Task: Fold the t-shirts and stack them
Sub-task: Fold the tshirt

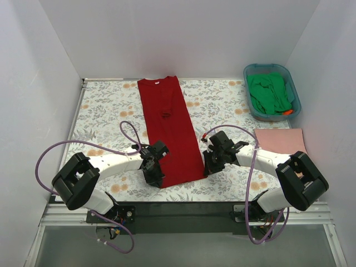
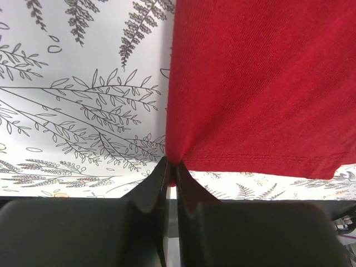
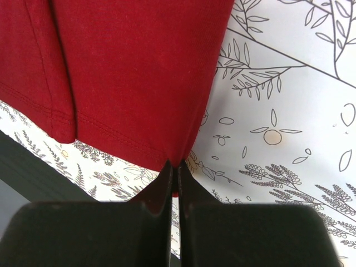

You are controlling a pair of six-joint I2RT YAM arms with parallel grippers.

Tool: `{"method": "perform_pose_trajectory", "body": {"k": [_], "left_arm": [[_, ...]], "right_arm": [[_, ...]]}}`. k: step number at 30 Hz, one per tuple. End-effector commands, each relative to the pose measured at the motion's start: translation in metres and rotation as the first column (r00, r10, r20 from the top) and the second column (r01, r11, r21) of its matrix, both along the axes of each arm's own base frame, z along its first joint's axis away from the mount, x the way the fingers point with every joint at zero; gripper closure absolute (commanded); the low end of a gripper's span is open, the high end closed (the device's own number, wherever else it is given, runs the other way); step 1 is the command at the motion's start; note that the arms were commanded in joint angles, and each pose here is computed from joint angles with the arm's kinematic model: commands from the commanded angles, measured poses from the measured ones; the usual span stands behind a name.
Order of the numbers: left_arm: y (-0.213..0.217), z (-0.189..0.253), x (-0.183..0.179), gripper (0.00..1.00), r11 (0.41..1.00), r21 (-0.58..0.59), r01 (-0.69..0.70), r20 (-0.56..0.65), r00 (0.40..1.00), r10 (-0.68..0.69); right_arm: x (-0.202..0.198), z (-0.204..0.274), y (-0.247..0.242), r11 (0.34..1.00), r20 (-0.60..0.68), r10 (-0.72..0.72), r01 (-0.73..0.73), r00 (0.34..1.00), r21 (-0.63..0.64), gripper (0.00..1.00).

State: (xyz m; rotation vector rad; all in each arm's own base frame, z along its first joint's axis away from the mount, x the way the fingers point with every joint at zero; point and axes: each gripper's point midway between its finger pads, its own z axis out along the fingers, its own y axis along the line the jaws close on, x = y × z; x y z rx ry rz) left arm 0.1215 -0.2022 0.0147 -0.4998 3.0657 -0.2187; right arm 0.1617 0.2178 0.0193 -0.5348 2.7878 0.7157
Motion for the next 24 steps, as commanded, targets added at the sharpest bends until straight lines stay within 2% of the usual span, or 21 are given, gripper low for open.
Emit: {"method": "perform_pose_trajectory", "body": {"k": [1, 8, 12, 17, 20, 24], "left_arm": [[0.010, -0.002, -0.007, 1.00, 0.999, 0.042, 0.002, -0.018, 1.000, -0.001], [0.019, 0.001, -0.012, 1.00, 0.997, 0.072, 0.007, -0.024, 1.000, -0.006], [0.029, 0.009, -0.023, 1.00, 0.996, 0.090, 0.022, -0.053, 0.998, -0.017], [0.031, 0.019, -0.037, 1.00, 0.999, 0.039, 0.021, -0.073, 0.997, -0.018], [0.024, 0.026, -0.031, 1.00, 1.000, 0.003, 0.022, -0.041, 0.999, -0.022], [0.011, 0.042, 0.003, 1.00, 0.999, -0.041, 0.003, 0.040, 0.999, -0.002]], "right_arm": [[-0.008, -0.010, -0.016, 0.999, -0.023, -0.009, 0.008, 1.000, -0.051, 0.99], [-0.012, -0.009, -0.024, 0.998, -0.030, -0.001, -0.001, 1.000, -0.065, 0.99], [-0.028, -0.005, -0.035, 0.994, -0.077, 0.041, -0.048, 0.996, -0.096, 0.99], [-0.041, 0.008, -0.038, 0.994, -0.102, 0.073, -0.081, 0.992, -0.080, 0.99], [-0.030, 0.020, -0.030, 0.995, -0.078, 0.080, -0.085, 0.994, -0.062, 0.99], [0.003, 0.048, -0.008, 0.997, -0.014, 0.079, -0.080, 0.997, -0.024, 0.99]]}}
